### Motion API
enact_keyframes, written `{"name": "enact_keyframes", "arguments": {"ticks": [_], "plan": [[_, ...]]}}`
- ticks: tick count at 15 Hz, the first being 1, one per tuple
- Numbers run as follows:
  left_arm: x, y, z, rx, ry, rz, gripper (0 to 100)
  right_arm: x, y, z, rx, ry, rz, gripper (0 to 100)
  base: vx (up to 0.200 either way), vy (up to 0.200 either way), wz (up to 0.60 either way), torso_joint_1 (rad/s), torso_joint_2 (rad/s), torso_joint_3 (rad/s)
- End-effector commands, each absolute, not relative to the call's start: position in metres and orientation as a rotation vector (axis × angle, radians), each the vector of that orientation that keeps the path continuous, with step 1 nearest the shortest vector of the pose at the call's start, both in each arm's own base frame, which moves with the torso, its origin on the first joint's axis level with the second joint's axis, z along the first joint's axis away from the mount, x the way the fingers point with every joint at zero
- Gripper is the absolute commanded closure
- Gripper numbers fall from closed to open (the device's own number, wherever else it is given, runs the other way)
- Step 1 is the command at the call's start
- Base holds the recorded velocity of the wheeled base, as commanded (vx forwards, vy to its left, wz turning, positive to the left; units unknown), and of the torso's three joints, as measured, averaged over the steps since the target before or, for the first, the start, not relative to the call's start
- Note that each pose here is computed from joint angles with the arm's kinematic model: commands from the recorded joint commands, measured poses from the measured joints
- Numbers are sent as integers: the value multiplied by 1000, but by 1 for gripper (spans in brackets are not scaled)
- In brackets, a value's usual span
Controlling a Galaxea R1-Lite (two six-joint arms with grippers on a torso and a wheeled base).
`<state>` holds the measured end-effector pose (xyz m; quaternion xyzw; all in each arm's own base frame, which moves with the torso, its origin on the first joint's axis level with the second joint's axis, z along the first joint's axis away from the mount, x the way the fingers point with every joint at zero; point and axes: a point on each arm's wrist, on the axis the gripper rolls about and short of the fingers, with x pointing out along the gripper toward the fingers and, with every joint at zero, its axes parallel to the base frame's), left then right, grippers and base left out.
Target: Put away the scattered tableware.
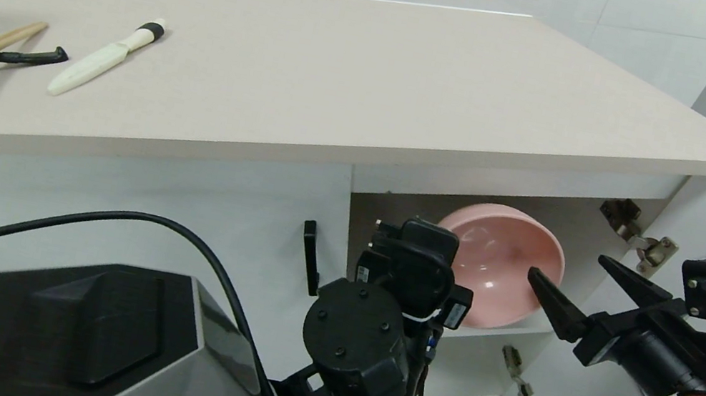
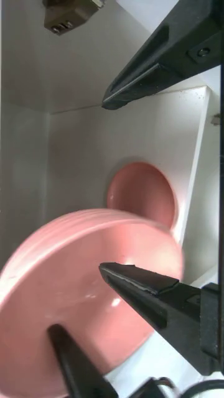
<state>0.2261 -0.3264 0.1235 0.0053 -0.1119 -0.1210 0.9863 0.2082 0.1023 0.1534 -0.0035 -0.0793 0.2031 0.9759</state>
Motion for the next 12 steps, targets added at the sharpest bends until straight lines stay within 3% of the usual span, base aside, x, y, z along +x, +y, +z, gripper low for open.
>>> {"name": "enact_keyframes", "arguments": {"ticks": [1,6,7,12], "plan": [[226,-328,122,13,-225,-250,100,208,101,156,-5,-171,406,0,0,0,0,0,0,0],[221,-332,124,17,-249,-343,100,204,100,160,1,-189,409,0,0,0,0,0,0,0],[221,-332,124,17,-249,-344,100,203,100,159,0,-183,410,100,0,0,0,0,0,0],[221,-332,124,22,-251,-343,100,196,110,162,8,-195,464,100,0,0,0,0,0,0]]}}
